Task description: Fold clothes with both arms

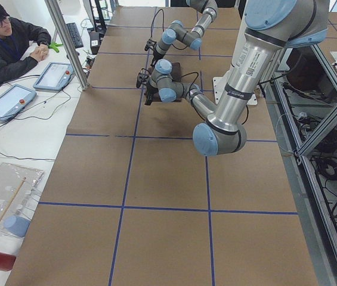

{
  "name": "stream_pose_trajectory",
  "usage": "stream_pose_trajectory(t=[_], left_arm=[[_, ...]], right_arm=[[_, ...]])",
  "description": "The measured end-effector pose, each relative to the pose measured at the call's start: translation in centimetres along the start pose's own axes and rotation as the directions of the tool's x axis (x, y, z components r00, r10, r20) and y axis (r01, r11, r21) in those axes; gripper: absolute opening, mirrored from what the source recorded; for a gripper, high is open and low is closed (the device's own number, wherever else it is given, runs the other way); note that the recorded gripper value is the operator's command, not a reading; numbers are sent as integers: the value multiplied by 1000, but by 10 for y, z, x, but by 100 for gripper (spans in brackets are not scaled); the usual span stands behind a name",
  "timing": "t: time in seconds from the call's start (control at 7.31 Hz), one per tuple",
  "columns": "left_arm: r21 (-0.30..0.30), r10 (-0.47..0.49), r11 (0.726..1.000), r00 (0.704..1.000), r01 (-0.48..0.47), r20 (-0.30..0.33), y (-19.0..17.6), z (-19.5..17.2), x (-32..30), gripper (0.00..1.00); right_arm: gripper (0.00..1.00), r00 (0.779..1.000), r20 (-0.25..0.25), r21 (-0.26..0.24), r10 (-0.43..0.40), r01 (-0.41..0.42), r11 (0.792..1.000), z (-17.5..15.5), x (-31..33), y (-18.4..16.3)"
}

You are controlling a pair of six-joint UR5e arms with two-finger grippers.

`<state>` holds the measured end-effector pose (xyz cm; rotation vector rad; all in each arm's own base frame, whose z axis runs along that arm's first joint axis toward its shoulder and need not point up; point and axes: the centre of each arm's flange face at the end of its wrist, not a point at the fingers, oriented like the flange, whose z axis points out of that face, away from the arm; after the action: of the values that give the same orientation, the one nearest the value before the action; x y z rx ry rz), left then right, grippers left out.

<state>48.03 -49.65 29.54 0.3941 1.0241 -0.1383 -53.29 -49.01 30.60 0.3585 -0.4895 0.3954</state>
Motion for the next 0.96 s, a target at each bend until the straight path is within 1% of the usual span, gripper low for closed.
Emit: stream_pose_trajectory(t=[0.14, 0.27, 0.41, 0.55, 0.68, 0.82, 0.96], left_arm=[[0, -1, 1000, 1000, 1, 2, 0, 0, -1, 100], [0, -1, 1000, 1000, 1, 3, 1, 1, -2, 100], [0, -2, 1000, 1000, 2, 3, 1, 0, -2, 100], [0, -2, 1000, 1000, 2, 2, 1, 0, -1, 100], [-2, -1, 1000, 1000, 1, 0, 1, 0, 2, 100], [-5, -6, 1000, 1000, 6, -5, 2, 0, 9, 100], [-10, -25, 1000, 1000, 25, -15, 3, 1, 21, 100]], right_arm=[[99, 1000, -11, 1, 2, -2, 1000, 5, 2, -3], [100, 1000, -18, 3, -2, 2, 1000, 8, 3, -8], [100, 1000, -13, -3, -11, 11, 1000, 5, 4, -19], [100, 1000, 9, -35, -13, 13, 999, -3, 3, -38], [100, 998, 54, -96, -14, 19, 995, -18, 6, -62], [100, 994, 108, -144, -22, 37, 989, -36, 13, -83], [100, 987, 158, -175, -24, 52, 983, -54, 24, -97]])
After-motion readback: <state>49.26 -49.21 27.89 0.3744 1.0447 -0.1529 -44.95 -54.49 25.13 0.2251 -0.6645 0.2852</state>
